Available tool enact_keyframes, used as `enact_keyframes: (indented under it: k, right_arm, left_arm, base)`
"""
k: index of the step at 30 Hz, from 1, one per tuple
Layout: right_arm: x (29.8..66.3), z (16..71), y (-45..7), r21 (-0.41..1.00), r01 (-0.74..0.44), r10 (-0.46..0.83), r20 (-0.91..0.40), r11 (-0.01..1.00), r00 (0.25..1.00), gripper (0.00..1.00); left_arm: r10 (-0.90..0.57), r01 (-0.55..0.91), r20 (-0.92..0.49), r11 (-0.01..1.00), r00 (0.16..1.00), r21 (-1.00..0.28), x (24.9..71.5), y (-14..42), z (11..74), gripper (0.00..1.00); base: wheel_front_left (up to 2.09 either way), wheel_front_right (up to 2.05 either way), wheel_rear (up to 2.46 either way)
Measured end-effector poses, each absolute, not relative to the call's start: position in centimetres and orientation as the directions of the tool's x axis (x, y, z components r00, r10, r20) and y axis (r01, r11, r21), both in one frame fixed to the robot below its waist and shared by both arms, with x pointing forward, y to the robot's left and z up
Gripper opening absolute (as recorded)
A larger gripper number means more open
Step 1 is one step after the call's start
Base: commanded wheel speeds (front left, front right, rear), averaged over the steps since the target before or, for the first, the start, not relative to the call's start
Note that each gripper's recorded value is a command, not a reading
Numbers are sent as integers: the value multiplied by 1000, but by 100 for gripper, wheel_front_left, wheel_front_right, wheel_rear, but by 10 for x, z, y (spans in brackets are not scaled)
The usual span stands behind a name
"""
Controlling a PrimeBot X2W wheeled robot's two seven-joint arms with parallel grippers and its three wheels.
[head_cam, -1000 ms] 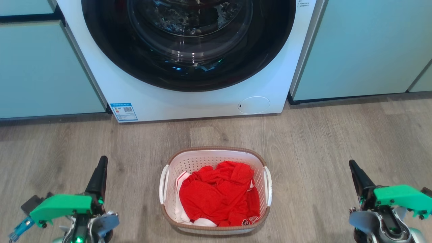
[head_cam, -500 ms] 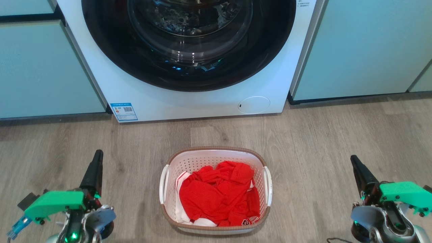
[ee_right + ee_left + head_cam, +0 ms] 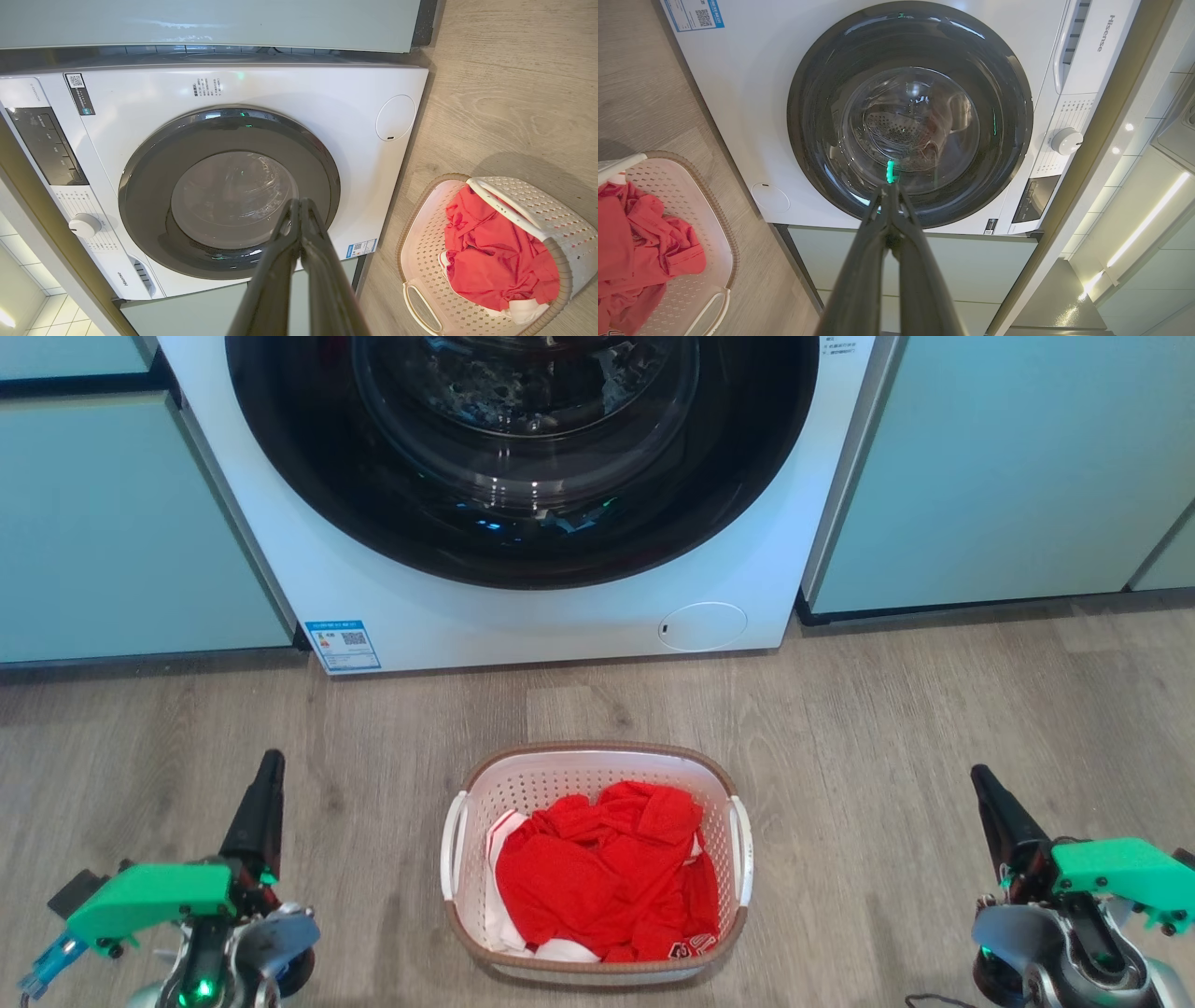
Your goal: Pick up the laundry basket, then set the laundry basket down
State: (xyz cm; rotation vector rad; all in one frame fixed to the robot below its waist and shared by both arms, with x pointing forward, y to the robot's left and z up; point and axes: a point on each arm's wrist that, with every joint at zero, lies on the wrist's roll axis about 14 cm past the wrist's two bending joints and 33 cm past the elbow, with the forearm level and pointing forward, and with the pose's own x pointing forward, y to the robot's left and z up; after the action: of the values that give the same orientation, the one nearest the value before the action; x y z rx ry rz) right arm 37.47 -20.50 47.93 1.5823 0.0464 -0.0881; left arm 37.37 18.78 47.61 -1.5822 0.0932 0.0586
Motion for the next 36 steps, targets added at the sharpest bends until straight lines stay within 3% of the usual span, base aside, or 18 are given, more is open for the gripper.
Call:
enact_keyframes:
  k: [36]
  right_arm:
    - [374,479,-207,996,85,-29,-85,-15,996,0]
  left_arm:
    - [-23,-96,-96,-11,995,-995,374,189,476,0]
  base:
    - [0,0,0]
